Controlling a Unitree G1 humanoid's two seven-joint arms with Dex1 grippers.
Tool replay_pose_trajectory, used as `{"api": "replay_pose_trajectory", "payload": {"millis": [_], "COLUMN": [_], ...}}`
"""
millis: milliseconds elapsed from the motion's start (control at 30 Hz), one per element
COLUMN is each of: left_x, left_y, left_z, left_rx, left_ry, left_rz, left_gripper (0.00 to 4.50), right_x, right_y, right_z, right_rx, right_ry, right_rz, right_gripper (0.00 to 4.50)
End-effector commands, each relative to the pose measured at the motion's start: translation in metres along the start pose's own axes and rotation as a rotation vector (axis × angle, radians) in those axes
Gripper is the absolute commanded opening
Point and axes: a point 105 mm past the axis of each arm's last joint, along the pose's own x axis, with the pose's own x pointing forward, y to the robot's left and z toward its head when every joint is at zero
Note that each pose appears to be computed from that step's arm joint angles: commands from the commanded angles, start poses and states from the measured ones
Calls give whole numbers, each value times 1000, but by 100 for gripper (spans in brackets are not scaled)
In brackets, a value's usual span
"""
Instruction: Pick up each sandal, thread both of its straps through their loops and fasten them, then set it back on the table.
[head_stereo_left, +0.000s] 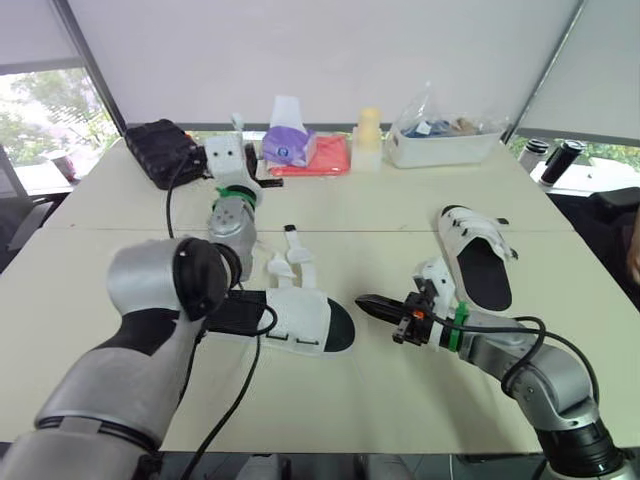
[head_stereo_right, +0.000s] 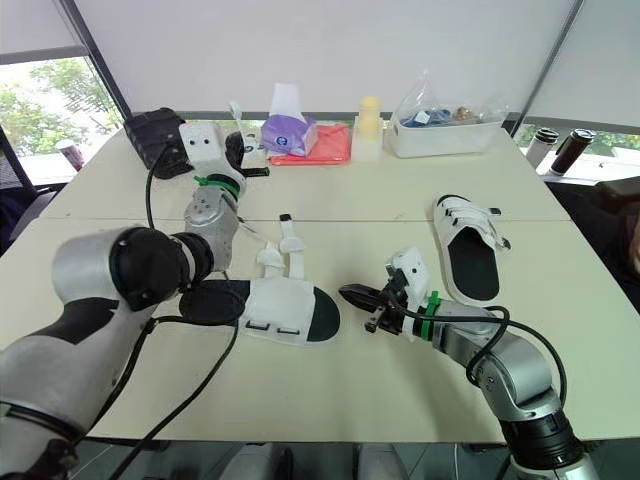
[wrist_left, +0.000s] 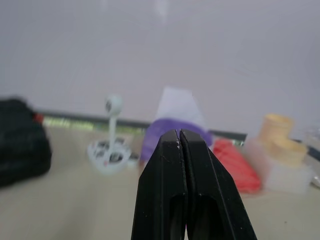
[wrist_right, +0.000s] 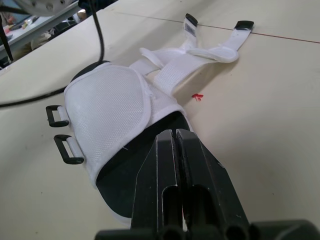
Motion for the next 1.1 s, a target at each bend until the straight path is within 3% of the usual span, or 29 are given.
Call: {"api": "replay_pose_trajectory", "payload": {"millis": [33,200,300,400,533,667,833,1100], "left_x": [0,4,11,9,-17,-52,-87,-172], "left_y": [6,27,44,41,47,83,106,84], "left_z": [4,16,12,2,-8,-14,-18,-72], "left_rx": [33,45,38,36,83,173,230,303], "left_ry": [-34,-77,-21,66,121,95,44,22], "left_rz": [-32,-54,8,-100,-269,-374,-410,-488], "left_gripper": [0,0,0,0,0,0,0,0], "right_x": [0,-3,-2,0,-3,-7,-3,2], "right_y": [6,3,1,2,3,4,6,7], "right_z": [11,6,4,3,1,-2,-5,-4], "right_rx": [-34,-38,-37,-37,-34,-20,-8,-5], "right_ry": [-43,-23,-18,-16,-14,-15,-19,-18], "right_rz": [6,0,-1,5,0,-7,5,29], "right_gripper": [9,9,9,9,9,9,9,9]}}
